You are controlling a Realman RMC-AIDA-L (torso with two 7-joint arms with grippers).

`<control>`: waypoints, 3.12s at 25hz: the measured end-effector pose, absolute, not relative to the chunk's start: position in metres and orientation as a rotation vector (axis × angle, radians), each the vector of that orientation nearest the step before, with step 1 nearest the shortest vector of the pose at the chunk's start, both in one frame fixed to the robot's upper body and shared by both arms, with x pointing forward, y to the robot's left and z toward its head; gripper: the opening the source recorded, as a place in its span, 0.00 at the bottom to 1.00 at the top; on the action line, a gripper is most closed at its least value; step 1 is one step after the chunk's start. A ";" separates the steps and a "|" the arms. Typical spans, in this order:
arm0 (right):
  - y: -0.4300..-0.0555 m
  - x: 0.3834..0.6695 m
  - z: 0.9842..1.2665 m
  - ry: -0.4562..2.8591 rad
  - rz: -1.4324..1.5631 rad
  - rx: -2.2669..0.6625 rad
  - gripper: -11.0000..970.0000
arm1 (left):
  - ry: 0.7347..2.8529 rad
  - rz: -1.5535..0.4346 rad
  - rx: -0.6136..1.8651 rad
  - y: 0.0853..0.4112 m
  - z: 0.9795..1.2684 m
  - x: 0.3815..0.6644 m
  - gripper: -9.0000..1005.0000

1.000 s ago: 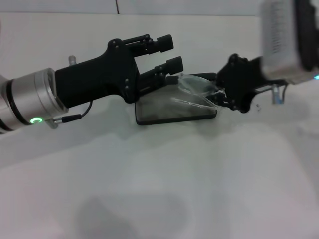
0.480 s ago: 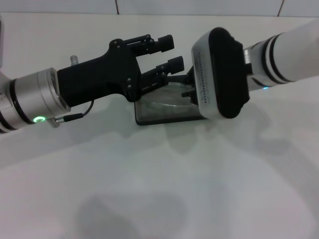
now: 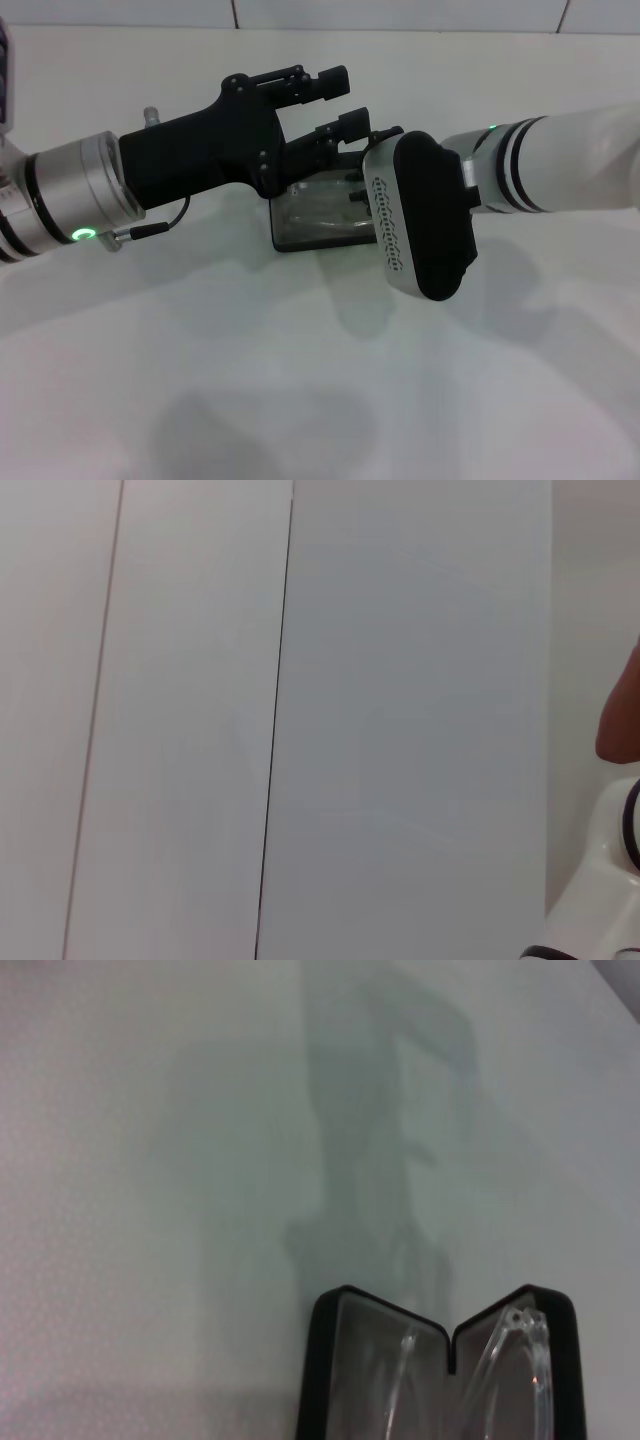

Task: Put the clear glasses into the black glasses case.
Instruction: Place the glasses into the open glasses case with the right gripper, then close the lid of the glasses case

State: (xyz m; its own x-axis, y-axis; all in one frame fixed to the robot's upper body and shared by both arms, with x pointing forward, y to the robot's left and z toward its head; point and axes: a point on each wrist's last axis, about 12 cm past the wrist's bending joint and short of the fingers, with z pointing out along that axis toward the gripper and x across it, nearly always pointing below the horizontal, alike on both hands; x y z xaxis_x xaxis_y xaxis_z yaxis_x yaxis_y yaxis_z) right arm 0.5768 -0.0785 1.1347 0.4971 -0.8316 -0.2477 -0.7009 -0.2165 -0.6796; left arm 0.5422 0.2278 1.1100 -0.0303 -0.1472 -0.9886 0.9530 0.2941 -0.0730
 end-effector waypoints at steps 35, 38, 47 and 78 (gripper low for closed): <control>-0.083 0.564 1.103 1.117 -0.354 -1.993 0.20 | 1.286 -1.076 0.851 0.229 1.108 0.542 0.49; -0.084 0.561 1.103 1.133 -0.335 -1.980 0.20 | 1.285 -1.077 0.852 0.229 1.108 0.542 0.49; -0.086 0.563 1.105 1.256 -0.260 -1.885 0.21 | 1.280 -1.072 0.860 0.228 1.108 0.542 0.48; -0.153 0.579 1.176 1.706 0.436 -1.458 0.21 | 1.279 -1.065 0.828 0.229 1.108 0.543 0.48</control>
State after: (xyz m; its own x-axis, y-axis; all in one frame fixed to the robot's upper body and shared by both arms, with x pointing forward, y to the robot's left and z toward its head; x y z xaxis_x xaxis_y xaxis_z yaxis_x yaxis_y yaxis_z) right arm 0.5785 -0.1525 1.1755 0.0174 -0.6442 -0.7647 -0.9322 0.2661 -0.2454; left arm 0.5431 0.2290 1.1080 -0.0299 -0.1557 -0.9874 0.9429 0.3236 -0.0796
